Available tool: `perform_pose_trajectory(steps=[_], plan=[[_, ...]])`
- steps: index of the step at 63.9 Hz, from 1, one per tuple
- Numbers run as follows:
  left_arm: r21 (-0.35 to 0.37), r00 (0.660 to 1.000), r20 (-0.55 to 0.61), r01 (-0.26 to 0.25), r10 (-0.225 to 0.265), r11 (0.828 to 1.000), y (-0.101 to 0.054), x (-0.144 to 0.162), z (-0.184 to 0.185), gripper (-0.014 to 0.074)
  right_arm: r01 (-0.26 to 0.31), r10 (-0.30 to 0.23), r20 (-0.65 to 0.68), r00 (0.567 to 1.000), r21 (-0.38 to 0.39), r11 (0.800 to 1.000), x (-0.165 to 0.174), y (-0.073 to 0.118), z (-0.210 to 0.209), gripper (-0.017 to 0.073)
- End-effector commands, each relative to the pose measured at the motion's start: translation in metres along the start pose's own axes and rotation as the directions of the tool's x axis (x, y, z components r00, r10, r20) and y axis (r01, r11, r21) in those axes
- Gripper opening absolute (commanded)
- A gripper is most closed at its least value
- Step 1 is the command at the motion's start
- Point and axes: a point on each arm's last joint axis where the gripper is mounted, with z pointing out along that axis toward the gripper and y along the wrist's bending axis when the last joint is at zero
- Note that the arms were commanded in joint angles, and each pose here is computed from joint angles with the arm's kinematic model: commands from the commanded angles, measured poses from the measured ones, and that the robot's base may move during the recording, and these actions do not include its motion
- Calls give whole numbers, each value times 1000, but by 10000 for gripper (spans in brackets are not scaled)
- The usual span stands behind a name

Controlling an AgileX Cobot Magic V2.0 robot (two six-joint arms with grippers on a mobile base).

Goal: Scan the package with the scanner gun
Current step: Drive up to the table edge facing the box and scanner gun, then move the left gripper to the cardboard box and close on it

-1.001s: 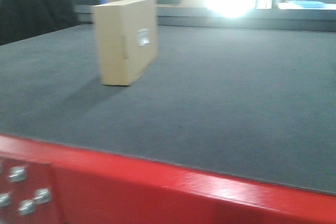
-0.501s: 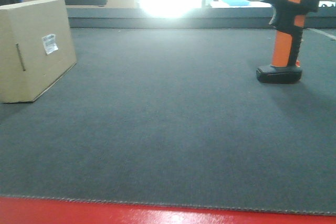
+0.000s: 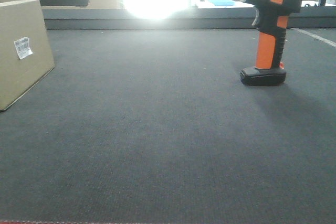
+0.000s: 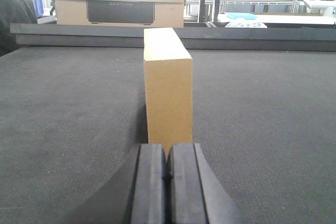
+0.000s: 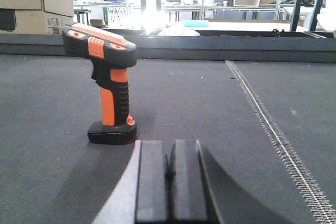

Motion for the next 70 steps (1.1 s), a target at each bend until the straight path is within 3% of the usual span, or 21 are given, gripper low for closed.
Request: perform_pose_trajectory(steps=[1, 48, 54, 70], plan=[[-2, 1000, 21, 6, -6, 1000, 0, -3, 0, -111, 4, -4, 22, 1000, -1, 1000, -2, 0, 0, -160], [-2, 1000, 23, 6, -6, 1000, 0, -3, 0, -111, 4, -4, 22, 1000, -1, 1000, -2, 0, 0, -160], [-5, 998, 52, -29, 29, 1000, 0, -6, -1, -111, 4, -4, 27, 1000, -1, 1000, -2, 0, 0, -160], [-5, 994, 103, -29, 29, 1000, 0, -10, -1, -111, 4, -3, 90, 996, -2, 1000, -8, 0, -1, -160]])
